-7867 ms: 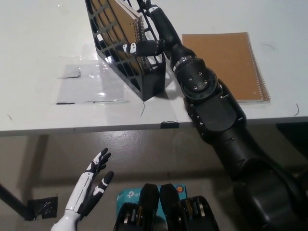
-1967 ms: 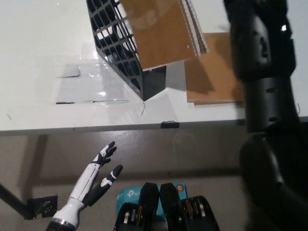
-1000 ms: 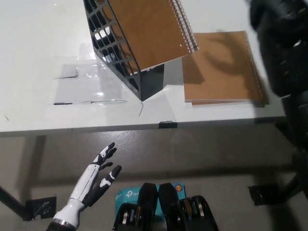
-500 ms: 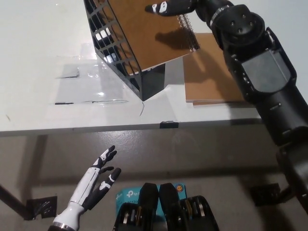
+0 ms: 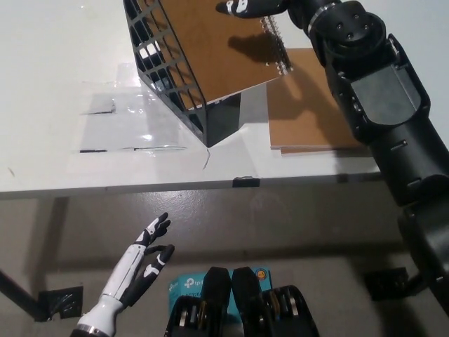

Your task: Use the right hand to pick up a book from the book holder on the left side and put it on another book on the right side

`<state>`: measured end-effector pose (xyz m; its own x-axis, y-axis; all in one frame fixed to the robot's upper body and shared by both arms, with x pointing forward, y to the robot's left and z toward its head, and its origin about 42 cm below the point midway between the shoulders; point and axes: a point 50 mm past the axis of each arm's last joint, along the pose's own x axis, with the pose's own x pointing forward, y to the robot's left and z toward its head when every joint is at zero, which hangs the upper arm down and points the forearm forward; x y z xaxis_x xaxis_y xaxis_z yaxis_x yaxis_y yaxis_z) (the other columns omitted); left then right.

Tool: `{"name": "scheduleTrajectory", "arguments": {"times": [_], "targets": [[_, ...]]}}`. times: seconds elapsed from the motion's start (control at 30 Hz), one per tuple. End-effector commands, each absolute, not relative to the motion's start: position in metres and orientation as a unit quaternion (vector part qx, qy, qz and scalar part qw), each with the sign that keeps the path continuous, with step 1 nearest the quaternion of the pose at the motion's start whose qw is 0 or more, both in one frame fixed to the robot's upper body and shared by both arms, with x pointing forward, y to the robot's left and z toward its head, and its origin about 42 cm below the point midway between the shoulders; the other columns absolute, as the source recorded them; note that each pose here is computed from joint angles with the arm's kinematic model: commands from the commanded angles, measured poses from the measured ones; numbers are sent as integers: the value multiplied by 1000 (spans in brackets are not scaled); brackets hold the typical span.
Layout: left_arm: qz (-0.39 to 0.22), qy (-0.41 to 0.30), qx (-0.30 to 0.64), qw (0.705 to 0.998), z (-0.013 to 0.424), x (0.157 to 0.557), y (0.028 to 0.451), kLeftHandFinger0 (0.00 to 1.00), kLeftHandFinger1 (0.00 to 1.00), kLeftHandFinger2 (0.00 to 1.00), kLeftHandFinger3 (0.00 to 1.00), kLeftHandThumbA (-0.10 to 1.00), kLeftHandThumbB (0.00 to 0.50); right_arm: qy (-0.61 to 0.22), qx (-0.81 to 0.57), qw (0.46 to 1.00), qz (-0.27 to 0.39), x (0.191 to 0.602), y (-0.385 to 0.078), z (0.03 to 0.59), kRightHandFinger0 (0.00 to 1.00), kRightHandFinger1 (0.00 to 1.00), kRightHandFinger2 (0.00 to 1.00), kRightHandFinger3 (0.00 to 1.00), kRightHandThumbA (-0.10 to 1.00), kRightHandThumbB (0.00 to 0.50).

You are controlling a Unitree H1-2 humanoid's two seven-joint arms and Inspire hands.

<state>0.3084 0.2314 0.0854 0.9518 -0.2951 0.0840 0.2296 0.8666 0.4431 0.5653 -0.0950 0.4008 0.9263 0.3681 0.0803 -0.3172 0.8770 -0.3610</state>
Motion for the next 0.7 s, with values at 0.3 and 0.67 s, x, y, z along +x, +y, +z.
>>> {"name": "scheduleTrajectory", "arguments": {"times": [0.3, 0.67], "targets": [[-146, -84, 218, 961, 86, 297, 232, 836, 958, 1000, 1000, 948, 249, -95, -162, 964, 190, 567, -89, 408, 1000, 1000, 1000, 1000, 809, 500], [-146, -82, 215, 962, 88, 297, 232, 829, 948, 1000, 1000, 939, 258, -64, -176, 965, 183, 572, -87, 387, 1000, 1000, 1000, 1000, 758, 500]]}}
